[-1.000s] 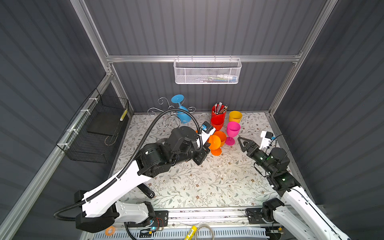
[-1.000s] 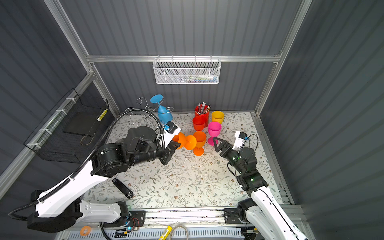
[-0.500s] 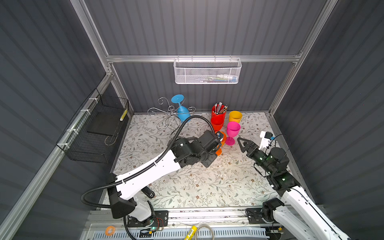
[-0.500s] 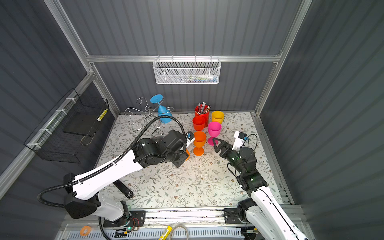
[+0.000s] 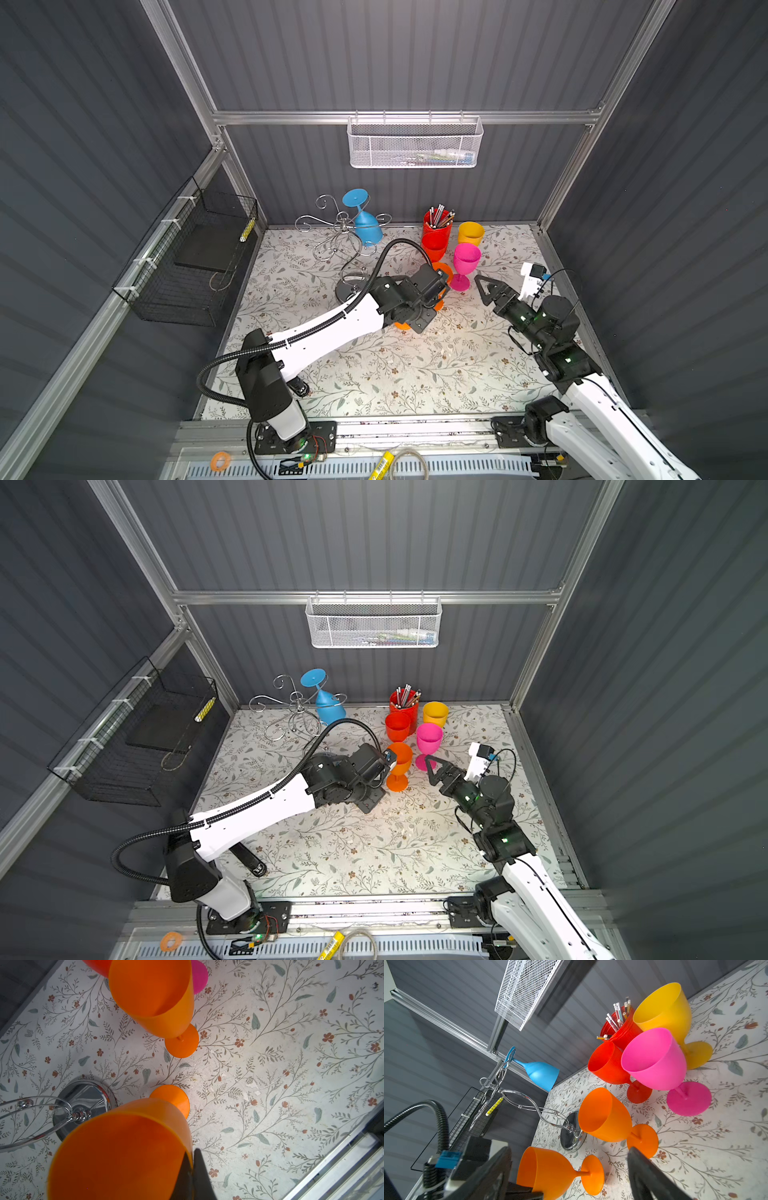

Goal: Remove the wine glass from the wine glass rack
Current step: 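Set the orange glass upright on the table with the left gripper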

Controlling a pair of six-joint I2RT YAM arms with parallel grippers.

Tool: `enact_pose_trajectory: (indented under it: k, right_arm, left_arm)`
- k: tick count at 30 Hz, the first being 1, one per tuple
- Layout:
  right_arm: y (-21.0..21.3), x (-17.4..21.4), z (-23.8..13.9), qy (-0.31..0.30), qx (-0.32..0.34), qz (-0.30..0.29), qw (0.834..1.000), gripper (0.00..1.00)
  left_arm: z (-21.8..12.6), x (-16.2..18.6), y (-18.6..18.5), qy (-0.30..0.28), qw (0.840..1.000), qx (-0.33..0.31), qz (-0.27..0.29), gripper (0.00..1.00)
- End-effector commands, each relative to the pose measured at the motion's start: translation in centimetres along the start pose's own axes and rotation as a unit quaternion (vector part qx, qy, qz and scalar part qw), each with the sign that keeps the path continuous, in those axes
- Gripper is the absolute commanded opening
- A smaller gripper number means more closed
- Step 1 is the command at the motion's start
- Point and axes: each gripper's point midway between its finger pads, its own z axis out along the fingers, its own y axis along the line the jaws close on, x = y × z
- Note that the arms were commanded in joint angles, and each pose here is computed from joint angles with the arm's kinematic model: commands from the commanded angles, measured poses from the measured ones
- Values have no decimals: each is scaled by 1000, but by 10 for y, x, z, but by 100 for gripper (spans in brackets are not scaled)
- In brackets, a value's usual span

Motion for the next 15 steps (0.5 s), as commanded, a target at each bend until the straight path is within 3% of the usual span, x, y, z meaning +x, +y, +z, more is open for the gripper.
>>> enact_pose_trajectory:
  k: [1, 15]
  right_arm:
    - [2, -4, -2, -7, -1, -13, 1000, 88]
    - [-2, 1, 1, 3, 1, -16, 1000, 88]
  left_arm:
    - [12, -5, 0, -14, 1000, 12, -7, 0]
    - [44, -8, 6, 2, 1000, 6, -4, 0]
